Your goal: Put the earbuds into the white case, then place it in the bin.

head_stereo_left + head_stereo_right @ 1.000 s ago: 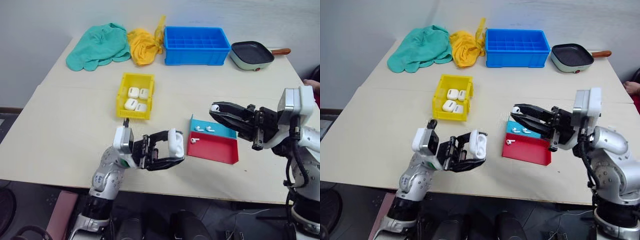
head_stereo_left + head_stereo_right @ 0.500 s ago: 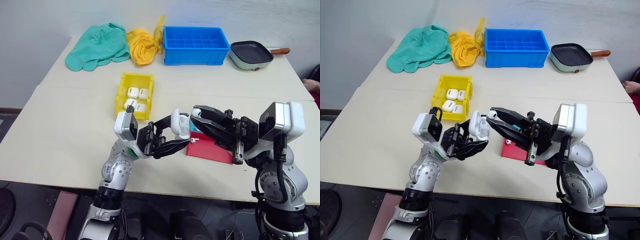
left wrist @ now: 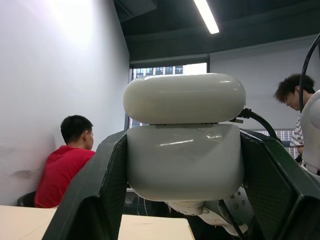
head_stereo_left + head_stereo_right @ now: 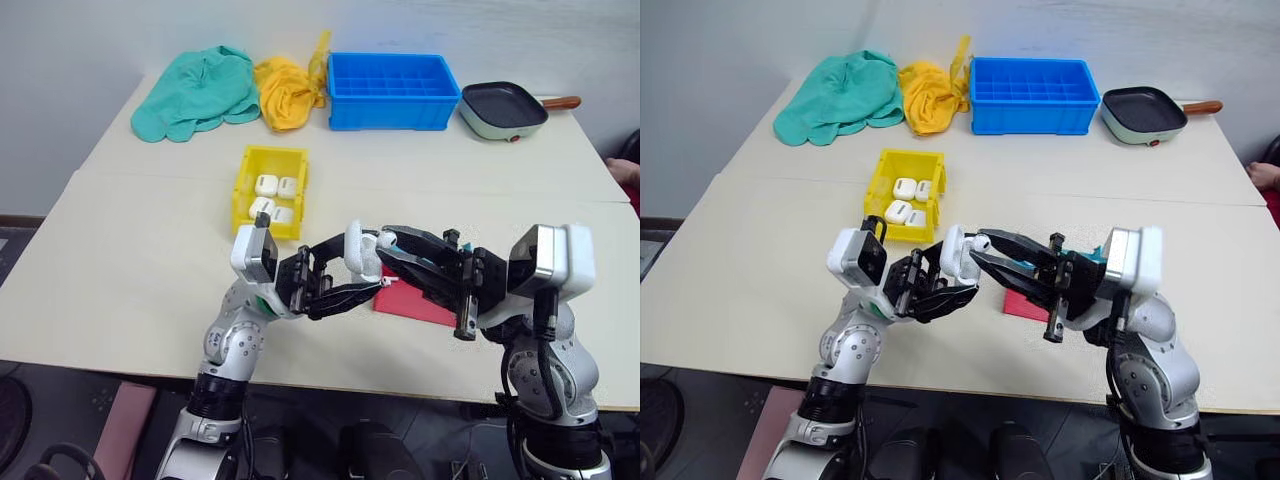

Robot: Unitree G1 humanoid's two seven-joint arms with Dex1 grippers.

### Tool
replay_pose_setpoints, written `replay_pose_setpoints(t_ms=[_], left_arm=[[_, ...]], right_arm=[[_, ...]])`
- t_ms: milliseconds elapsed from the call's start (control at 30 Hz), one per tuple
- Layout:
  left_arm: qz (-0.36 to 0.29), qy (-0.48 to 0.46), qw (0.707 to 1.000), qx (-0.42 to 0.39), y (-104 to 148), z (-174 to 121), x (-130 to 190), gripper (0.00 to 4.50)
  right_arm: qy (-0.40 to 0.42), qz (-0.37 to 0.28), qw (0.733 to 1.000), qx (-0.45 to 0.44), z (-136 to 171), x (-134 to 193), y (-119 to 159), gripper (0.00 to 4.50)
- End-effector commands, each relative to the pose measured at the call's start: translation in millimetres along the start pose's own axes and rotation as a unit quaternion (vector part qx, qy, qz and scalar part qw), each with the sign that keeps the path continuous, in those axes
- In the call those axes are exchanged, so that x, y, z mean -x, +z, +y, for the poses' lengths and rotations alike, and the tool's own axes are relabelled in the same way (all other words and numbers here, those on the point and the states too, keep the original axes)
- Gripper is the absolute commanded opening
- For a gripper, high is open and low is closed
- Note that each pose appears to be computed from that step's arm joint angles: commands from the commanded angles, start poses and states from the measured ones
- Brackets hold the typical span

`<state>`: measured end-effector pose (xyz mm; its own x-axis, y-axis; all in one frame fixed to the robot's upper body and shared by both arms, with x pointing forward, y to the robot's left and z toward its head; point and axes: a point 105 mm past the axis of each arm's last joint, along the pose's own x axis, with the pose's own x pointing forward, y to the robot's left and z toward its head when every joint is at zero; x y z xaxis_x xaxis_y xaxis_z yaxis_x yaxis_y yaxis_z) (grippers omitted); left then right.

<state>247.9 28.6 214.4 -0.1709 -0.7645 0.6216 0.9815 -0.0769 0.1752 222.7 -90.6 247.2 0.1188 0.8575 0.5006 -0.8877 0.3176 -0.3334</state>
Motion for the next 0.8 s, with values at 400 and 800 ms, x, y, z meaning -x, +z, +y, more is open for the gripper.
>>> replay_pose_setpoints(t_ms=[400, 800], left_arm=[[-0.014, -0.032, 0.999, -0.022, 4, -10, -13, 2.82], [-0.033, -0.04, 0.998, -0.04, 10, -9, -19, 2.82]], right_arm=[[0.025, 0.004, 1.0, -0.005, 4, -13, -16, 0.45], [0.033, 0.035, 0.998, -0.033, -2, -18, -25, 0.45]])
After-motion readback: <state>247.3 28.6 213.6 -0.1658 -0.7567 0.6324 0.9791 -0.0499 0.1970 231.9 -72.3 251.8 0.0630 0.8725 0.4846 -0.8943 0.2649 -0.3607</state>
